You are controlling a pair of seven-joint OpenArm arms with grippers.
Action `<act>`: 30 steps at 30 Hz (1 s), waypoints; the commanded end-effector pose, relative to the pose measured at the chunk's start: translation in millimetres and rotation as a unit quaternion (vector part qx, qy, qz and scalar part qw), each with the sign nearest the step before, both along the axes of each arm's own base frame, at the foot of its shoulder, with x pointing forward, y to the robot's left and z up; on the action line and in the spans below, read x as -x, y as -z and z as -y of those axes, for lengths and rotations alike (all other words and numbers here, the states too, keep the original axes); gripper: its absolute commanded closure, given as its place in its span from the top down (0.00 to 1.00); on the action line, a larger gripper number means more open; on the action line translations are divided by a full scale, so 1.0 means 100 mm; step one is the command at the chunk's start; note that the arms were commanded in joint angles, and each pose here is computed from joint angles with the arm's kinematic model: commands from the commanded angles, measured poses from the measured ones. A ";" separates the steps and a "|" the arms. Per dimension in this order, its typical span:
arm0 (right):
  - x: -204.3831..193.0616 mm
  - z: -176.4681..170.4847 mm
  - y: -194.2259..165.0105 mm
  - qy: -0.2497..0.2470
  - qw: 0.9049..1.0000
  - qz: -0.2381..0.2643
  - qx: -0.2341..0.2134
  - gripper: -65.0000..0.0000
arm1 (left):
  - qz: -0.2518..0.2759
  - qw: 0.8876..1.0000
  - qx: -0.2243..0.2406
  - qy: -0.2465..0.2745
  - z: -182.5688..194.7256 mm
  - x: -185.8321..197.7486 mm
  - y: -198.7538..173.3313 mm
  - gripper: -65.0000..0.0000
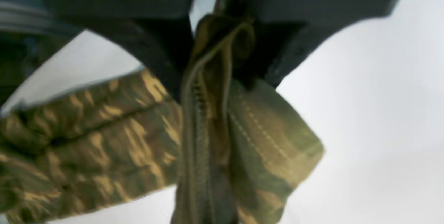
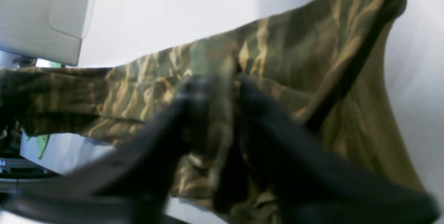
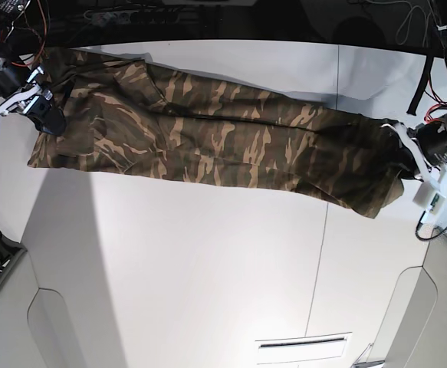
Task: Fold the T-shirt properly
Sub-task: 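Fold the strip end held by the left gripper toward the right gripper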
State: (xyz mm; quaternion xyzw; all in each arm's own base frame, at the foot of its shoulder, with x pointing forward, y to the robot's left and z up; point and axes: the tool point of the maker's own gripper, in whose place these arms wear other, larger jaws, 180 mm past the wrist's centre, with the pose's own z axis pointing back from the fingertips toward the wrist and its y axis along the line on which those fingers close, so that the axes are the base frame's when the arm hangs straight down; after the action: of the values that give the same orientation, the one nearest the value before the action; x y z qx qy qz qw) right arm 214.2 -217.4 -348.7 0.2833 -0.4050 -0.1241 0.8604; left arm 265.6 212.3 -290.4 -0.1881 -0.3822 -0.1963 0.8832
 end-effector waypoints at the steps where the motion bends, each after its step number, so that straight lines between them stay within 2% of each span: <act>1: -0.04 0.05 -0.10 -0.001 1.000 0.019 0.010 0.38 | 0.025 0.999 0.001 0.021 0.13 -0.03 -0.12 0.00; 3: -0.05 0.05 -0.11 0.001 1.000 0.021 0.011 0.43 | 0.025 0.999 -0.005 0.044 0.37 0.00 -0.08 0.00; 8: -0.05 0.06 -0.10 0.002 1.000 0.019 0.013 0.43 | 0.024 0.995 0.016 0.091 1.09 0.11 0.04 0.00; 14: -0.02 0.09 -0.04 0.002 1.000 0.004 0.027 0.43 | 0.035 0.994 0.026 0.102 1.67 0.10 0.16 0.00; 20: 0.02 0.23 -0.06 0.024 0.999 0.004 0.036 0.43 | 0.039 0.991 0.066 0.108 2.09 0.11 0.20 0.01; 22: 0.05 0.35 -0.06 0.040 0.998 0.002 0.046 0.46 | 0.026 0.990 0.086 0.108 2.21 0.13 0.26 0.18; 25: 0.07 0.53 -0.12 0.052 0.997 0.004 0.065 0.63 | 0.015 0.987 0.120 0.106 2.40 0.15 0.31 0.49; 26: 0.07 0.58 -0.14 0.053 0.996 0.003 0.074 0.67 | 0.016 0.986 0.133 0.105 2.47 0.14 0.31 0.56; 27: 0.08 0.64 -0.14 0.051 0.995 -0.002 0.087 0.68 | 0.019 0.984 0.148 0.103 2.53 0.13 0.30 0.60; 30: 0.08 0.82 -0.13 0.059 0.989 -0.013 0.133 0.68 | 0.020 0.977 0.187 0.103 2.75 0.14 0.25 0.61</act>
State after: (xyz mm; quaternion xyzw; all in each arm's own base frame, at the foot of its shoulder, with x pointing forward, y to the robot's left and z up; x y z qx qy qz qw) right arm 200.3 -296.4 -347.5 0.1428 -0.4024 -0.1314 0.8947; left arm 246.1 -56.8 -330.9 -0.3688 -0.3878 -0.2188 0.8159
